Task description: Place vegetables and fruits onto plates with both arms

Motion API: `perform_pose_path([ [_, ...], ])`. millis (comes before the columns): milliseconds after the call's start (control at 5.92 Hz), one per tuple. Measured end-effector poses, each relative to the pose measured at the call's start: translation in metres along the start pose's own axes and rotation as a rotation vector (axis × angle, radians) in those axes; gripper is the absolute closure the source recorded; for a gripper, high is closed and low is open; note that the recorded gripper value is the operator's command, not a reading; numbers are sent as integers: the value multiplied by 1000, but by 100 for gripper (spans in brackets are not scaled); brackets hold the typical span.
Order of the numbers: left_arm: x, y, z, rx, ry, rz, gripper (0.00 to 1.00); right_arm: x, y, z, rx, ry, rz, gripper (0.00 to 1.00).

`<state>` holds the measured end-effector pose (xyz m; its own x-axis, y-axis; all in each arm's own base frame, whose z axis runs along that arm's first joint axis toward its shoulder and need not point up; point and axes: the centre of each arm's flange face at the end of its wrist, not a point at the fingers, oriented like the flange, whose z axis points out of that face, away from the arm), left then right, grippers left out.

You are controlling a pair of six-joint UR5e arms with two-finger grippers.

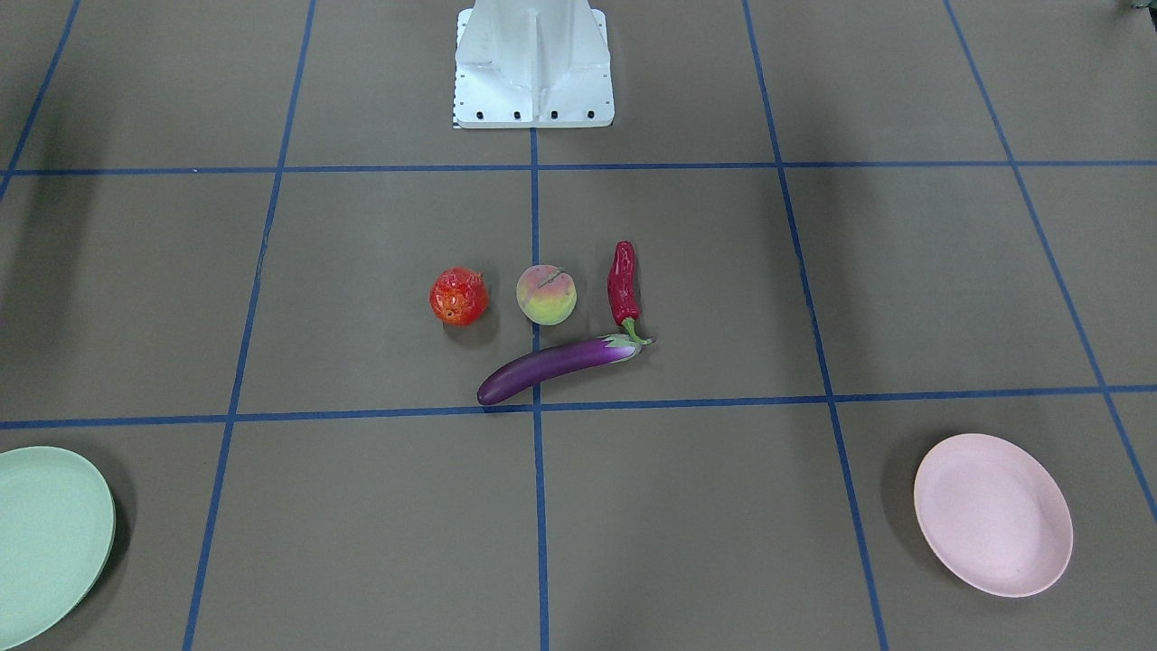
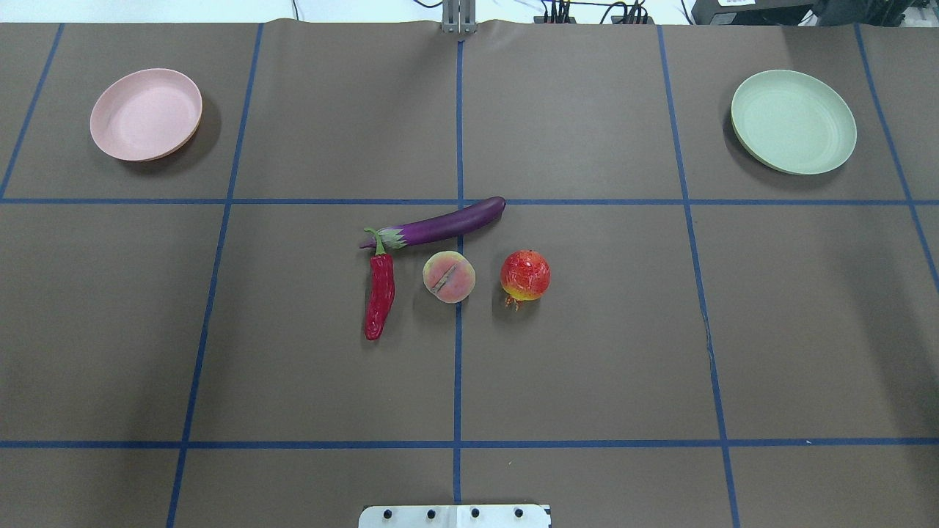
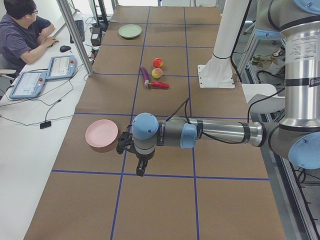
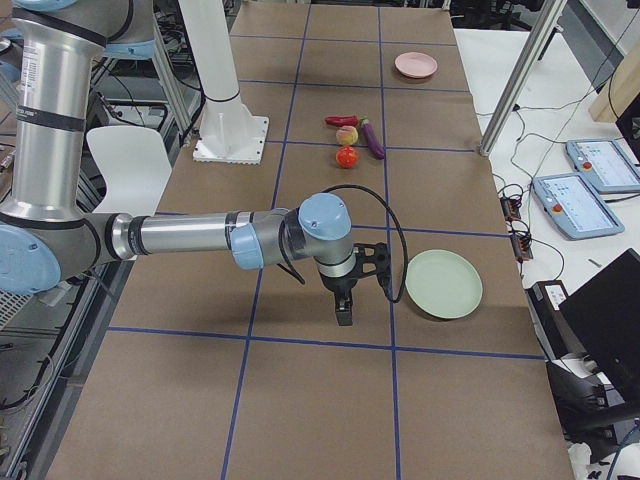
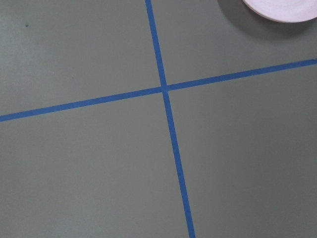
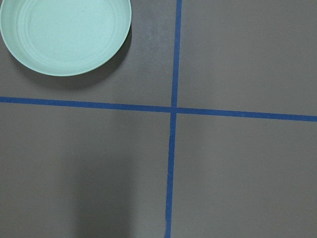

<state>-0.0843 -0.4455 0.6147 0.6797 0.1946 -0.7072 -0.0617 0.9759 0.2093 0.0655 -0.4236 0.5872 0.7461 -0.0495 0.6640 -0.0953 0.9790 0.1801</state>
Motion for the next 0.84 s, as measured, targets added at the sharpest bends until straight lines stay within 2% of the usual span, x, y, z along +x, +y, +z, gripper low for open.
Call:
perform_pose_path([
  [338,7,1,-6,12,-3,14,0,-8,-3,0,24,-10,-38,0],
  [675,16,-11,-12,30,-2,31,0,-26,-9,0,62,-75,-101,0],
  [844,26,-38,-23,57,-3,63,0,-46,-22,0,68,-111,-140,0],
])
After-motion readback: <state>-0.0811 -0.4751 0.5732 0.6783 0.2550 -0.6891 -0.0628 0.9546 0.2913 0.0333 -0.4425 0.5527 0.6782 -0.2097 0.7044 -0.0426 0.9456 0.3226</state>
